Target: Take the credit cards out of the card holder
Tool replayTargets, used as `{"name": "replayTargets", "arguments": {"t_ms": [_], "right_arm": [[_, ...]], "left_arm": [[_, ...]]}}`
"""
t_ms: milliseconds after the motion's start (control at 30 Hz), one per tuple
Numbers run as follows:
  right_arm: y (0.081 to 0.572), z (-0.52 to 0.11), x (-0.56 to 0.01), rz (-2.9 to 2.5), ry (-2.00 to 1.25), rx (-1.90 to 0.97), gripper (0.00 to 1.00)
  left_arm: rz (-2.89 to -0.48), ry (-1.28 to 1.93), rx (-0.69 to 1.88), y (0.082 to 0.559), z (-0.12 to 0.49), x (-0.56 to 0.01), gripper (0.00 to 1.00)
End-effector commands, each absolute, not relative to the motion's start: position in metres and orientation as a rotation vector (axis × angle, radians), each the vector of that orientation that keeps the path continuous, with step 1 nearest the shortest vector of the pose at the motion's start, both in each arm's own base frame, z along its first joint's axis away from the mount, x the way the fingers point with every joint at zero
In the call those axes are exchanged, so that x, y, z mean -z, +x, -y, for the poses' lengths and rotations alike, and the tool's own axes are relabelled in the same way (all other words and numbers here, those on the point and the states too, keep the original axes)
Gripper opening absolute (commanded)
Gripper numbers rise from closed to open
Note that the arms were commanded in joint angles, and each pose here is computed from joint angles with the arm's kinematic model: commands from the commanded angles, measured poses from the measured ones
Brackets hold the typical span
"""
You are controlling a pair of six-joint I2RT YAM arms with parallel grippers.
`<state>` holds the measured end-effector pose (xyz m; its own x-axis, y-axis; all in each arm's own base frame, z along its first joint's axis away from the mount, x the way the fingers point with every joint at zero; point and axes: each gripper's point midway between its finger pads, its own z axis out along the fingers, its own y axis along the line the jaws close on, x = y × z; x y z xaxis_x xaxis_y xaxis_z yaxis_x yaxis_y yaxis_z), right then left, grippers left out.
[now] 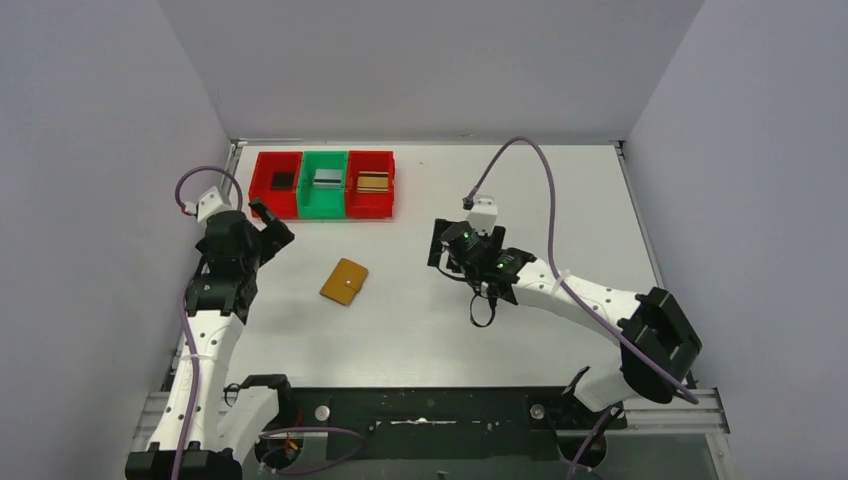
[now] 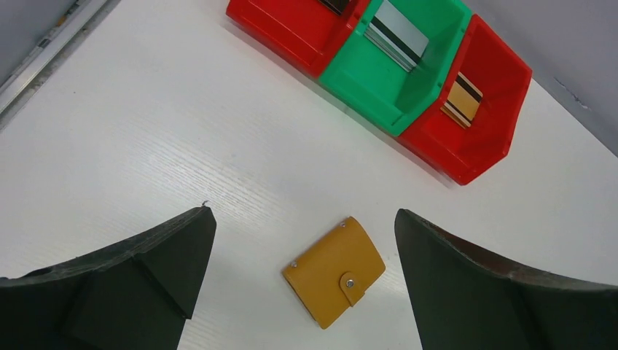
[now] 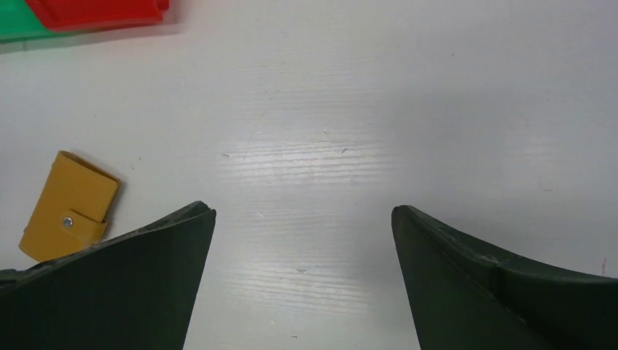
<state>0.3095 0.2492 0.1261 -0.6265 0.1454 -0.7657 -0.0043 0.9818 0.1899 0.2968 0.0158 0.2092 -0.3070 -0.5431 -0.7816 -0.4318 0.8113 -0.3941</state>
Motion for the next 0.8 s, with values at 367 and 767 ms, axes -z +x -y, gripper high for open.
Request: {"name": "replayTargets", "arguments": {"t_ms": [367, 767], "right_arm": [[0.321, -0.242, -0.152, -2.12, 0.196, -0.432, 0.98], [0.408, -0.28, -0.144, -2.255, 0.093, -0.386, 0.98]], "left_arm": [[-2.201, -0.411, 0.638, 0.327, 0.073, -0.163, 0.97], [-2.517, -0.299, 0.508, 0.327, 0.095, -0.085, 0.89]]}}
